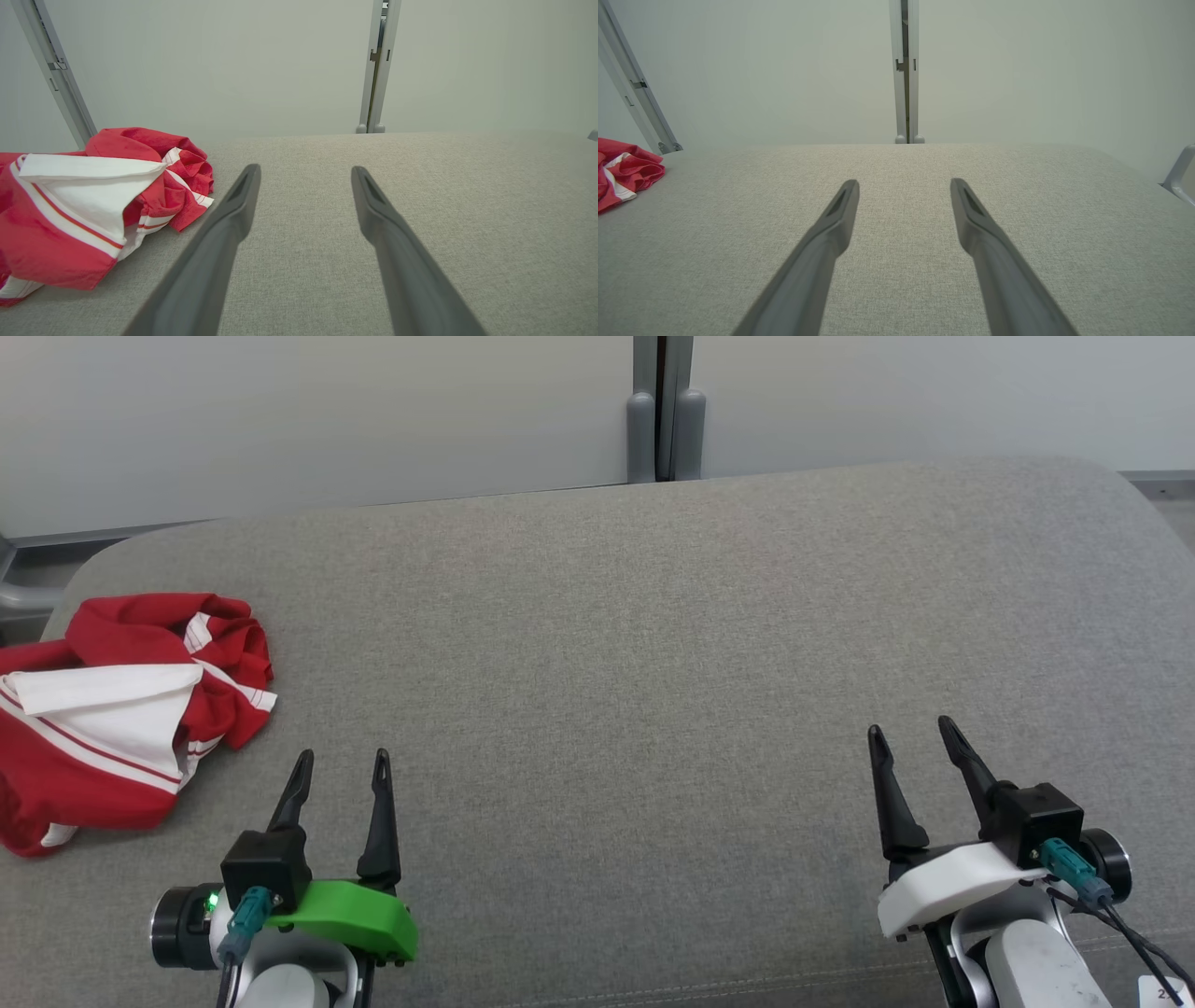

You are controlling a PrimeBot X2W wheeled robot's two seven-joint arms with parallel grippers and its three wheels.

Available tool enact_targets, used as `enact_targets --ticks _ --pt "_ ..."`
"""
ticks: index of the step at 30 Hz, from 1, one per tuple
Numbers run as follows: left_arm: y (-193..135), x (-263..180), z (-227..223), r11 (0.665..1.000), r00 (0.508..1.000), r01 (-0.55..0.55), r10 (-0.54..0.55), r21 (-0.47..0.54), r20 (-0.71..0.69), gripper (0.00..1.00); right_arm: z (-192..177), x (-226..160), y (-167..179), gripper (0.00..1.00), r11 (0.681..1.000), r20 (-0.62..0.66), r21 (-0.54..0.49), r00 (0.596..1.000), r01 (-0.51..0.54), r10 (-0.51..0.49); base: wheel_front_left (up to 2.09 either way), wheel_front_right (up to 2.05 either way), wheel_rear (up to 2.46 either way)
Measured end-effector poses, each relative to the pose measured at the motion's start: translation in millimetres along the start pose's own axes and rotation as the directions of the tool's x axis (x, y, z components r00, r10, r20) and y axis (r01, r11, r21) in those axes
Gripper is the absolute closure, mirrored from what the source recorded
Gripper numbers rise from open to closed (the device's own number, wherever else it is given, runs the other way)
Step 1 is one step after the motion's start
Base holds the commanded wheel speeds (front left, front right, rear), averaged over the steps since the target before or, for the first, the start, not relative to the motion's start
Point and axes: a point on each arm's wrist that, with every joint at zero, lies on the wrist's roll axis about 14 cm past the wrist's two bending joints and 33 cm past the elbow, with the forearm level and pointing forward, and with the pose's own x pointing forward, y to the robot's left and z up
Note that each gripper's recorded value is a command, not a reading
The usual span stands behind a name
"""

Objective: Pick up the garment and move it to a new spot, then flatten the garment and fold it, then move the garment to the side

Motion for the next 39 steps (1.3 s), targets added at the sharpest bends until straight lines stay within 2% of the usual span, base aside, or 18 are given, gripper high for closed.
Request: enact_targets --ticks 13,23,29,39 --pt "9.8 -6.7 -1.8 0.999 0.999 -0.042 0.042 -0.030 -0.006 0.00 -6.7 2.6 7.3 0.00 1.000 -0.017 0.016 1.000 -0.019 0.019 0.00 0.00 0.00" --pt "46.6 -29.5 -1.2 0.984 0.985 -0.172 0.172 -0.038 -0.007 0.00 -9.8 22.5 58.0 0.00 0.985 -0.017 0.035 0.986 -0.167 0.168 0.00 0.00 0.00" --pt "80.2 -53.2 0.1 0.956 0.957 -0.289 0.289 -0.043 -0.006 0.00 -13.4 35.1 96.5 0.00 0.961 -0.020 0.052 0.962 -0.272 0.273 0.00 0.00 0.00" --pt "126.0 -97.0 2.9 0.890 0.891 -0.454 0.454 -0.052 -0.001 0.00 -21.5 44.8 160.4 0.00 0.896 -0.029 0.085 0.898 -0.435 0.439 0.00 0.00 0.00"
